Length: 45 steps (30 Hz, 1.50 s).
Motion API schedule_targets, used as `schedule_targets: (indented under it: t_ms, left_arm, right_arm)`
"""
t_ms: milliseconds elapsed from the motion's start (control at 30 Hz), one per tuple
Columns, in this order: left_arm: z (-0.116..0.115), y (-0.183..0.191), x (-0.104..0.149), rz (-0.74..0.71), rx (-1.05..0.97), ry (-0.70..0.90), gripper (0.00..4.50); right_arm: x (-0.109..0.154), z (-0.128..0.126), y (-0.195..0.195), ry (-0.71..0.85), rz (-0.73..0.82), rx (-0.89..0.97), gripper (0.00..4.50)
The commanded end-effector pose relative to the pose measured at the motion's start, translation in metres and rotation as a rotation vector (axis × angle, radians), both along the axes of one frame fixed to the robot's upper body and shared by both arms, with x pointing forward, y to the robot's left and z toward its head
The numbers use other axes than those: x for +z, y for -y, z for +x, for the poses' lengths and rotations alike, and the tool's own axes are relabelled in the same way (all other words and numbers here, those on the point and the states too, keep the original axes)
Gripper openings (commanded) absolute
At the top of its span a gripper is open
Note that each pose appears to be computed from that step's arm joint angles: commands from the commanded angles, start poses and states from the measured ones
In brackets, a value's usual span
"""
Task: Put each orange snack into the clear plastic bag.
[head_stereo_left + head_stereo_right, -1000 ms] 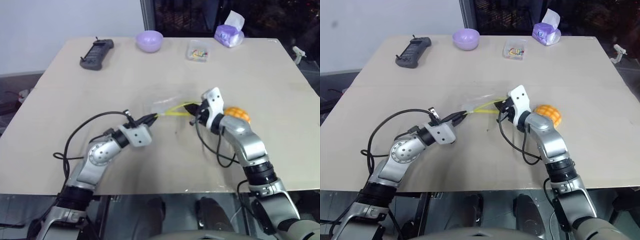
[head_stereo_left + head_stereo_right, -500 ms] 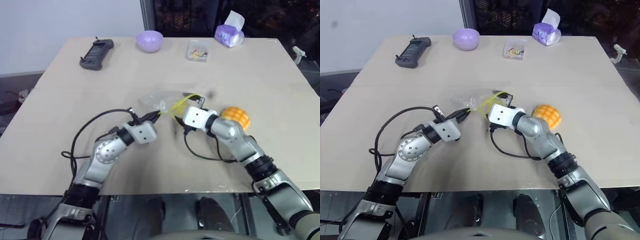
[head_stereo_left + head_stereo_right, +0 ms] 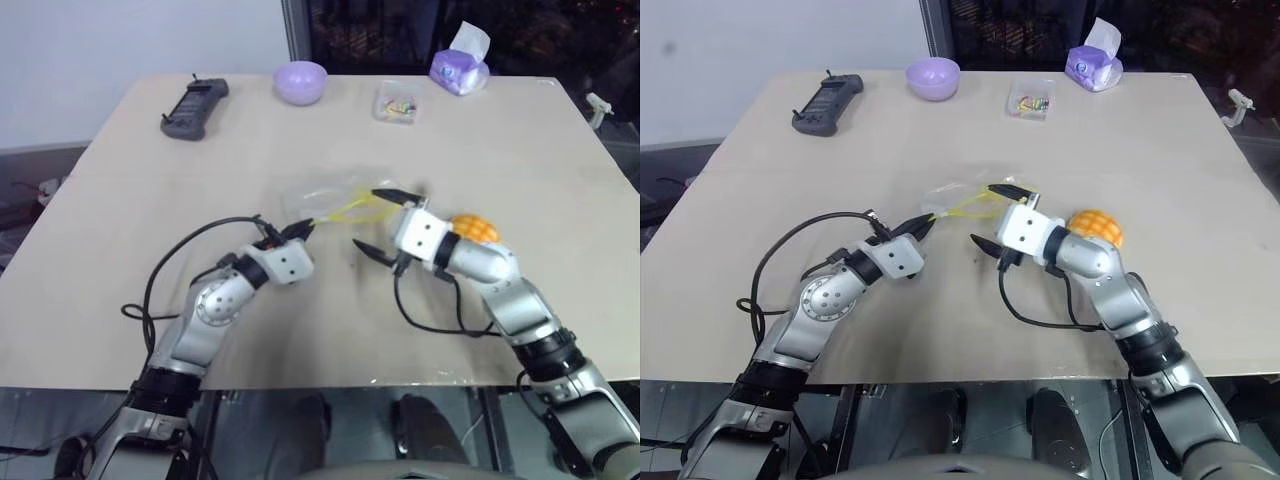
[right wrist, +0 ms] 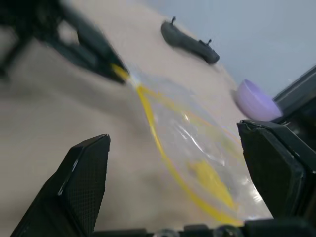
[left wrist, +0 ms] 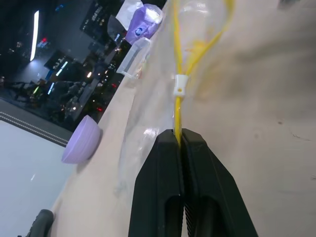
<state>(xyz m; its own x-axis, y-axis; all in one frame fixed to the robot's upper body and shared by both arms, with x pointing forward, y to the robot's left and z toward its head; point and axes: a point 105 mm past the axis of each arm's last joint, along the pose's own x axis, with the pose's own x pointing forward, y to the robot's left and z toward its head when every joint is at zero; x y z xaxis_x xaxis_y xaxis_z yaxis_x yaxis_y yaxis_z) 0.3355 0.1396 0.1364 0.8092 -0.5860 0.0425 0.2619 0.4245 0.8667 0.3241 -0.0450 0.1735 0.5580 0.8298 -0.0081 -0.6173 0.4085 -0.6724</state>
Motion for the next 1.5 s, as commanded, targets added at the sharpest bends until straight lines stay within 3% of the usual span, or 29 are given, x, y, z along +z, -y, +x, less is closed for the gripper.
schedule_targets:
  t_ms: [33, 167, 300, 567, 700, 900, 1233, 1500]
  left_arm:
    - [0.003, 0.001, 0.014, -0.02, 0.011, 0.049, 0.0]
    - [0.004, 0.001, 0.014, -0.037, 0.021, 0.05, 0.0]
    - [0.005, 0.005, 0.013, -0.038, 0.007, 0.043, 0.0]
    - [0.006, 0.005, 0.012, -0.03, -0.001, 0.037, 0.0]
    - [0.006, 0.005, 0.012, -0.026, -0.008, 0.033, 0.0]
    - [0.005, 0.007, 0.011, -0.028, -0.015, 0.03, 0.0]
    - [0.005, 0.007, 0.011, -0.025, -0.014, 0.025, 0.0]
    - [0.004, 0.007, 0.01, -0.025, -0.01, 0.024, 0.0]
  right_arm:
    - [0.006, -0.004, 0.042, -0.158, 0.126, -0.081, 4.48]
    - [-0.003, -0.004, 0.111, -0.253, 0.248, -0.282, 4.48]
    - [-0.02, -0.007, 0.15, -0.331, 0.279, -0.402, 4.48]
    - [-0.051, -0.023, 0.174, -0.452, 0.318, -0.448, 4.48]
    - [-0.063, -0.013, 0.19, -0.451, 0.349, -0.556, 4.48]
    - [-0.069, -0.005, 0.198, -0.448, 0.365, -0.605, 4.48]
    - [-0.061, -0.002, 0.169, -0.471, 0.393, -0.445, 4.48]
    - [-0.066, 0.007, 0.166, -0.489, 0.377, -0.452, 4.48]
